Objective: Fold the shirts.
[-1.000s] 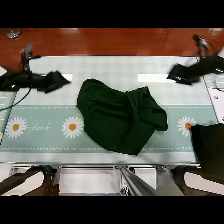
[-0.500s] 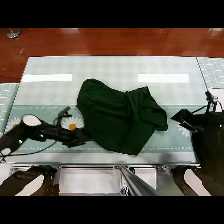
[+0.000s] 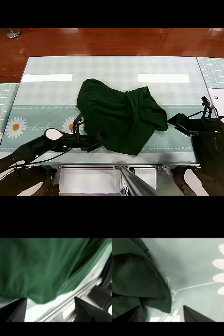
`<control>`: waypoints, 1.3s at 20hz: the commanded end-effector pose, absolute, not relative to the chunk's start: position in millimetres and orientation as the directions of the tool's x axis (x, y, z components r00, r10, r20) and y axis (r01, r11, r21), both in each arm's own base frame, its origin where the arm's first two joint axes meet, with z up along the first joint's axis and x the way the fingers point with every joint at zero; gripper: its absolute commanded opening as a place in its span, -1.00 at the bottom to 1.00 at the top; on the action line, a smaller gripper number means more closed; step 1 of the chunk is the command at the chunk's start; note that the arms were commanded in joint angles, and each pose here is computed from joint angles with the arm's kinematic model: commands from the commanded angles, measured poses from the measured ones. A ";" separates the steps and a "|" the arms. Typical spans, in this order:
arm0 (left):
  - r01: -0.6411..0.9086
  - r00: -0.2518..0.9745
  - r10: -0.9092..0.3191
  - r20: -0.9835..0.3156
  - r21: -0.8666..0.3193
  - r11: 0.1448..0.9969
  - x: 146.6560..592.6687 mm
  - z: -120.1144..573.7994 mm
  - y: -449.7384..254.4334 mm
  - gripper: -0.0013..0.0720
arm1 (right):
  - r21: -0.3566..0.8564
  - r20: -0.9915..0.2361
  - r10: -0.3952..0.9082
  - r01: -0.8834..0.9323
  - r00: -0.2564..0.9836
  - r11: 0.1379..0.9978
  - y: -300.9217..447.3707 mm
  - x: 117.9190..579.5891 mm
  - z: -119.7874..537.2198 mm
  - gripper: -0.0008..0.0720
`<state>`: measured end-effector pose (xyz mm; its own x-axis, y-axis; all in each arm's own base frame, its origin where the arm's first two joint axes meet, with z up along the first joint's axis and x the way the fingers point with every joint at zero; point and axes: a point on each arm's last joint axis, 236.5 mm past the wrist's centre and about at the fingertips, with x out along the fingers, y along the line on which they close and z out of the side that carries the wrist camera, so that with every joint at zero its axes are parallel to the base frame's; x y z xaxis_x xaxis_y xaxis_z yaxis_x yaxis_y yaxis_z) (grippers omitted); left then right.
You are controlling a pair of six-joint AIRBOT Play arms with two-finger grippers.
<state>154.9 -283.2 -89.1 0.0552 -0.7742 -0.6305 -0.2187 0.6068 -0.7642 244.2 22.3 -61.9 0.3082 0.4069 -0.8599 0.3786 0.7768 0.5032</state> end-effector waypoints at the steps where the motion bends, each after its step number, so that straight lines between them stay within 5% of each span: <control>1: -0.244 0.166 -0.726 -0.667 -0.741 0.625 179.4 -98.8 -289.4 0.94 | 0.510 -0.856 0.412 0.374 0.313 0.774 23.8 244.7 -61.4 0.73; 3: -0.224 0.201 -0.732 -0.651 -0.758 0.612 197.1 -87.2 -298.8 0.92 | 0.511 -0.855 0.413 0.374 0.312 0.774 24.0 244.6 -61.3 0.73; 4: -0.205 0.218 -0.739 -0.638 -0.770 0.604 206.0 -79.4 -304.4 0.54 | 0.510 -0.856 0.413 0.374 0.312 0.774 24.0 244.4 -61.4 0.73; 5: -0.167 0.235 -0.743 -0.626 -0.780 0.604 215.2 -71.9 -309.7 -0.51 | 0.510 -0.856 0.413 0.374 0.312 0.774 23.9 244.6 -61.4 0.73; 6: -0.088 0.250 -0.750 -0.612 -0.786 0.612 224.3 -63.6 -315.2 -0.90 | 0.510 -0.856 0.412 0.374 0.313 0.775 23.8 244.6 -61.4 0.73; 13: -0.004 0.308 -0.792 -0.528 -0.833 0.554 267.9 -22.6 -314.9 -0.90 | 0.464 -0.882 0.364 0.416 0.299 0.782 10.6 245.9 -74.0 0.73; 22: -0.019 0.320 -0.790 -0.523 -0.837 0.546 275.1 -20.9 -308.7 -0.90 | 0.672 -0.732 0.604 0.475 0.314 0.568 55.1 277.7 -98.4 0.70; 24: -0.020 0.321 -0.790 -0.523 -0.837 0.546 275.4 -20.9 -308.5 -0.90 | 0.675 -0.728 0.623 0.455 0.286 0.581 62.2 279.7 -100.9 0.21; 26: -0.023 0.327 -0.788 -0.521 -0.838 0.545 277.7 -20.3 -306.4 -0.90 | 0.677 -0.734 0.633 0.343 0.247 0.652 77.5 287.9 -93.1 -0.91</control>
<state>276.0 -307.7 -21.2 0.3234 -0.7881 -0.5237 -0.0203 0.5475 -0.8365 278.6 59.3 -98.2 0.2757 0.5956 -0.7545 0.4276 0.6270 0.6511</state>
